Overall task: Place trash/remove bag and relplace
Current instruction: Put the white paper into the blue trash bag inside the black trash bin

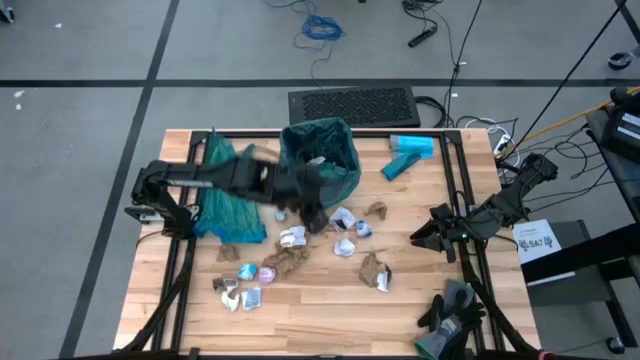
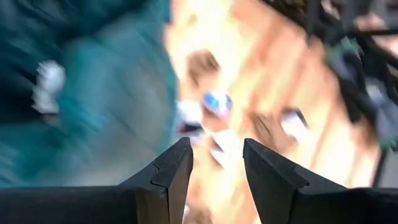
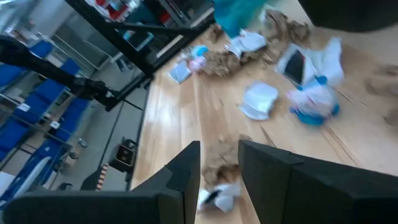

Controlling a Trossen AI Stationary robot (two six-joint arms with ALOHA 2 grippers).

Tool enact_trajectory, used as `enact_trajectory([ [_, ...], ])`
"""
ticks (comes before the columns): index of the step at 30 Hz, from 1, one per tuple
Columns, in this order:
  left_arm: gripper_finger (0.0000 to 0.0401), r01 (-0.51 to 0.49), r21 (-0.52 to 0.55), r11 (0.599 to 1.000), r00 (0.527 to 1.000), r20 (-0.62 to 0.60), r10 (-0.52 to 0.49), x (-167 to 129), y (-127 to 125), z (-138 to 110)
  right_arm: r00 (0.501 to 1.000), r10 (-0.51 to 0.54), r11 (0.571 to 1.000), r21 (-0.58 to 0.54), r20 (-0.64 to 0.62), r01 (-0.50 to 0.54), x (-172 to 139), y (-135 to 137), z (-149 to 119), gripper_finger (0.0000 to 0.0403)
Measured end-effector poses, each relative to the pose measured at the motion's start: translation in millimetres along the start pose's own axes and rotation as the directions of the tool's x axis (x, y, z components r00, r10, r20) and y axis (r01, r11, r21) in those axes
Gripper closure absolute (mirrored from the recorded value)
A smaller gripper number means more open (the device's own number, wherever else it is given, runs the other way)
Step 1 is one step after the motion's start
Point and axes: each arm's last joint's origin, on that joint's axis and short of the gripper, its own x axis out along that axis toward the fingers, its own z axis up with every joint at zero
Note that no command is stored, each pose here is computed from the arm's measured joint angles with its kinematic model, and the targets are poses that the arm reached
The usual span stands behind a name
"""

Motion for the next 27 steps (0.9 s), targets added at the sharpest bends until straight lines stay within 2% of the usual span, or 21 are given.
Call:
enact_trajectory([
  [4, 0.0253, -0.039, -0.019, 0.999, 0.998, -0.041, 0.038, 9, -27, -38, 1.0, 0.018, 1.0, 0.001, 0.015, -0.018, 3, 4, 1, 0.0303],
  [9, 0.0253, -0.101, -0.055, 0.993, 0.995, -0.017, 0.1, 17, -55, -90, 0.998, 0.043, 0.999, -0.032, 0.034, -0.041, 8, 16, 8, 0.0303],
  [14, 0.0253, -0.135, -0.087, 0.987, 0.991, -0.007, 0.135, 21, -67, -130, 1.0, -0.001, 0.99, -0.138, 0.001, 0.001, 9, 44, 30, 0.0303],
  [18, 0.0253, -0.136, -0.072, 0.988, 0.991, 0.004, 0.137, 19, -73, -146, 0.992, -0.103, 0.971, -0.222, -0.068, 0.086, 16, 70, 50, 0.0303],
  [23, 0.0253, -0.138, -0.019, 0.99, 0.989, 0.046, 0.139, 6, -70, -156, 0.955, -0.246, 0.928, -0.326, -0.164, 0.183, 40, 105, 70, 0.0303],
  [27, 0.0256, -0.137, 0.019, 0.99, 0.986, 0.093, 0.135, -14, -56, -160, 0.902, -0.362, 0.906, -0.316, -0.235, 0.282, 69, 125, 81, 0.0303],
])
